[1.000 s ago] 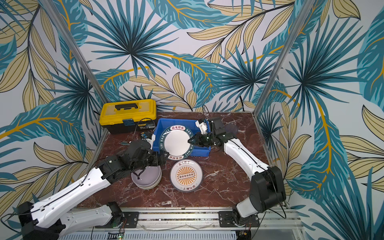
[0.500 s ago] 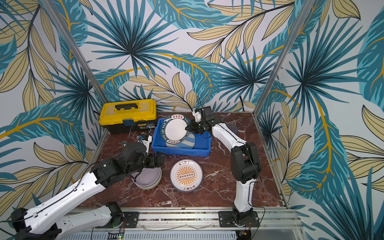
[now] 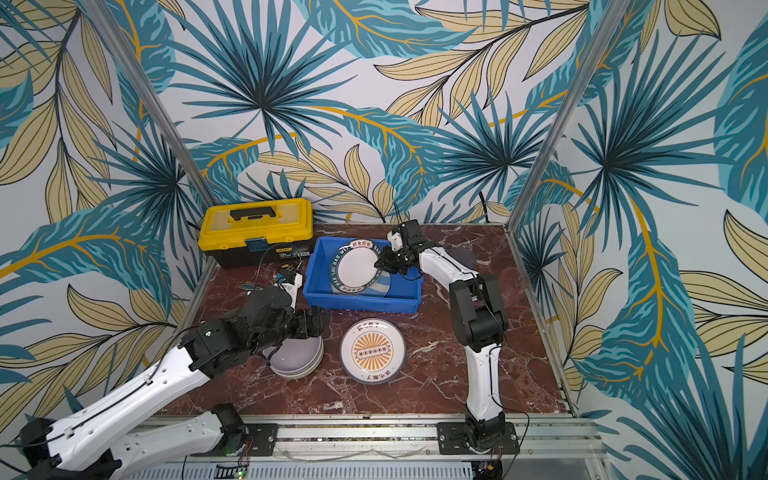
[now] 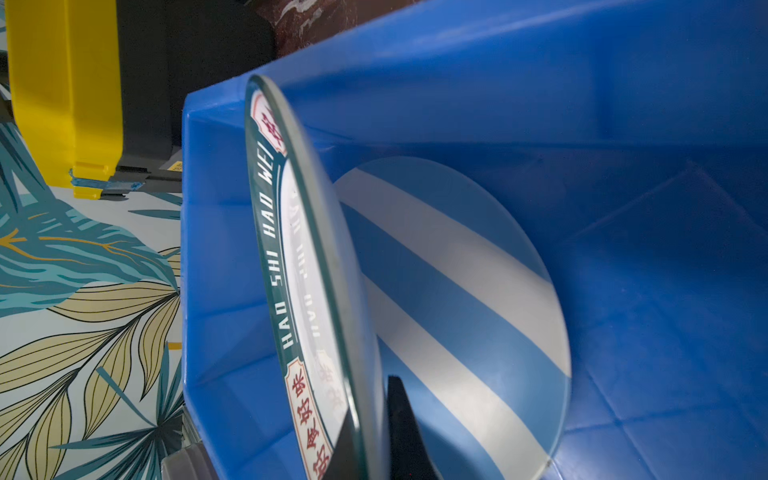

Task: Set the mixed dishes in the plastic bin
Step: 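Lower the green-rimmed plate into the bin and open the right gripper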

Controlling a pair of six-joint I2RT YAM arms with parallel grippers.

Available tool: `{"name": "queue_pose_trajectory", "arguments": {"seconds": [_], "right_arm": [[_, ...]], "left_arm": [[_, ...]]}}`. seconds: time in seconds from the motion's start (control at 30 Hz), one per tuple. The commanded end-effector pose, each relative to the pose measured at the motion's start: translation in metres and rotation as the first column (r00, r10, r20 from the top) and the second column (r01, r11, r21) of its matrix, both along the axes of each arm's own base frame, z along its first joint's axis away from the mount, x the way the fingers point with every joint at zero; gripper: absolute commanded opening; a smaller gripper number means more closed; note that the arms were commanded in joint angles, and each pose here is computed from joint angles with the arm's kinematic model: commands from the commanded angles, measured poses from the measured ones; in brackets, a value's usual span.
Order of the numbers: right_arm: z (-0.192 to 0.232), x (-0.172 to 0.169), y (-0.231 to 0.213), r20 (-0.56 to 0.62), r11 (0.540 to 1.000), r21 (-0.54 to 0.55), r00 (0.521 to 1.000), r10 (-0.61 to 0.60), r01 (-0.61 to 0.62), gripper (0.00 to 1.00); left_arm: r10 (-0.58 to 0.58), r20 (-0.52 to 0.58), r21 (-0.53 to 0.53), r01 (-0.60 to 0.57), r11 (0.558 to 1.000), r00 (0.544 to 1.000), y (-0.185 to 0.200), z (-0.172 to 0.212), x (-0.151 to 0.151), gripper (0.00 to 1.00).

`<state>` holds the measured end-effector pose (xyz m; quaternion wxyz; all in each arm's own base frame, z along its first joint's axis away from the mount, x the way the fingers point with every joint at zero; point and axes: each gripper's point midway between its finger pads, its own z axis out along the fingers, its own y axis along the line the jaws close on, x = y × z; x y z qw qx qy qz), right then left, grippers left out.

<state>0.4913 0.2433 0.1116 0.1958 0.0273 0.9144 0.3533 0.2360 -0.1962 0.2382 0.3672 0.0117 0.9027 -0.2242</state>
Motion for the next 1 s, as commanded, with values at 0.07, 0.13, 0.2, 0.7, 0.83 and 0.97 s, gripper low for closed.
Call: {"name": "queue_pose_trajectory", "arguments": {"seconds": [0.07, 0.13, 0.2, 0.7, 0.83, 0.97], "right_arm": [[-0.016, 0.0, 0.005, -0.015, 0.999, 0.037, 1.0, 0.011, -0.01, 0.0], [-0.022, -0.003, 0.005, -0.03, 0.999, 0.039, 0.999, 0.013, -0.012, 0.0], [-0.027, -0.005, 0.005, -0.04, 0.999, 0.04, 0.999, 0.014, -0.013, 0.0], [-0.052, -0.018, -0.008, -0.083, 1.0, -0.013, 0.997, 0.001, -0.002, 0.23], [-0.055, -0.023, -0.016, -0.087, 0.998, -0.059, 0.996, 0.004, -0.009, 0.27], [-0.053, -0.025, -0.023, -0.08, 0.995, -0.099, 0.997, 0.011, -0.019, 0.31]], "left_arm": [[0.007, 0.0, 0.03, -0.007, 1.0, 1.0, 0.005, -0.005, 0.001, 0.9], [0.005, -0.002, 0.032, -0.005, 0.999, 1.0, 0.004, -0.005, 0.001, 0.9], [0.006, -0.005, 0.035, -0.005, 0.999, 1.0, 0.004, -0.007, 0.001, 0.9], [0.011, -0.037, 0.046, -0.009, 0.999, 0.999, 0.004, -0.022, 0.0, 0.9], [0.008, -0.042, 0.047, -0.006, 0.999, 0.999, 0.003, -0.024, 0.0, 0.9], [0.004, -0.047, 0.051, -0.002, 0.999, 0.999, 0.001, -0.026, 0.001, 0.9]]}}
